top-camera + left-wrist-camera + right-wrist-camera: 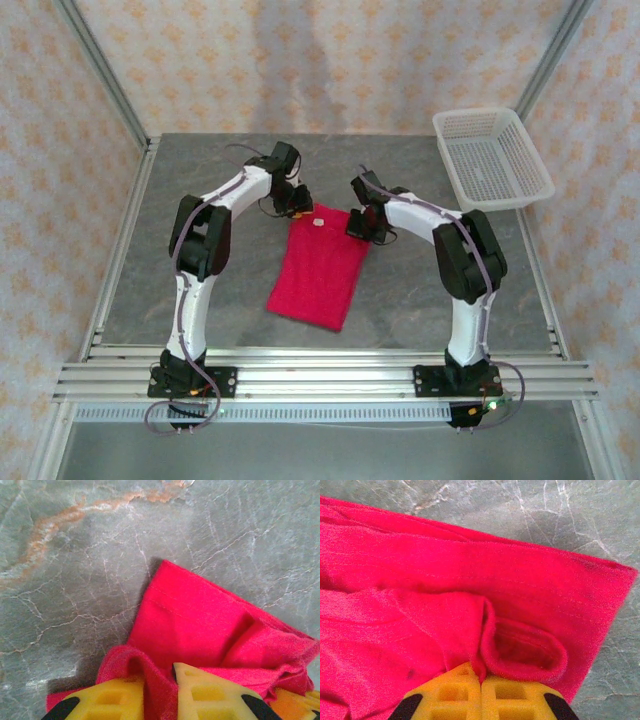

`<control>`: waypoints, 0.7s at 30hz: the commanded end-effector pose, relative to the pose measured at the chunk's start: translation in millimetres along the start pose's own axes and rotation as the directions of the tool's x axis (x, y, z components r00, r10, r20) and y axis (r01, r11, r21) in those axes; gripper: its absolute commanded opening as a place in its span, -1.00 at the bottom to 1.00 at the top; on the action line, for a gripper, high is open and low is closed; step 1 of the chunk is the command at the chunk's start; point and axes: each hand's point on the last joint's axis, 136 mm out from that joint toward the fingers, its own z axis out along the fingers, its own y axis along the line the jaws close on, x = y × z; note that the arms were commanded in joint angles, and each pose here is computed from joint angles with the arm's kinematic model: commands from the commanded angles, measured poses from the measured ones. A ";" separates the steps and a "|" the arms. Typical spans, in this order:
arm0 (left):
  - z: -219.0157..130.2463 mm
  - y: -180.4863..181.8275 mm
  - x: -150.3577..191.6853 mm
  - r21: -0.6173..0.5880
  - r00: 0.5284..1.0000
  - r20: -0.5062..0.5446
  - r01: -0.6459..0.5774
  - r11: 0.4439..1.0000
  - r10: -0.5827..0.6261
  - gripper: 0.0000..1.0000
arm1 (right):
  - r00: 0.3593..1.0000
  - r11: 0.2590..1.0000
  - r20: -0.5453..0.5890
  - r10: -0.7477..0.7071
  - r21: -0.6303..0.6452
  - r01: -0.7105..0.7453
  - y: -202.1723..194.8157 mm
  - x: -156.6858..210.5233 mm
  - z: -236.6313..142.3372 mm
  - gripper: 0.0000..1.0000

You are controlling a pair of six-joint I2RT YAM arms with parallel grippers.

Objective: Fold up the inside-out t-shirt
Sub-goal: Smooth out the T-shirt at the center of the table.

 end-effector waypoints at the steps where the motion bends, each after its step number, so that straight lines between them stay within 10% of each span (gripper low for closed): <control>1: -34.8 -12.1 -7.4 -0.044 0.997 0.062 -0.044 0.998 0.047 -0.62 | 0.995 1.000 0.093 -0.026 -0.007 0.027 7.5 -14.4 -47.9 -0.93; 15: -35.6 -55.4 -8.1 -0.039 0.985 0.084 -0.146 0.988 0.149 -0.57 | 0.979 0.992 0.202 -0.010 0.127 -0.016 -40.2 -3.3 -72.5 -0.92; 19: -15.3 -58.5 -15.1 -0.010 0.985 0.077 -0.156 0.988 0.156 0.01 | 0.963 0.969 0.267 0.031 0.229 -0.095 -74.6 -9.2 -59.7 -0.68; 21: -15.1 -57.6 -18.7 -0.021 0.982 0.078 -0.171 0.985 0.172 0.38 | 0.963 0.962 0.262 0.065 0.240 -0.130 -84.0 -10.1 -51.8 -0.13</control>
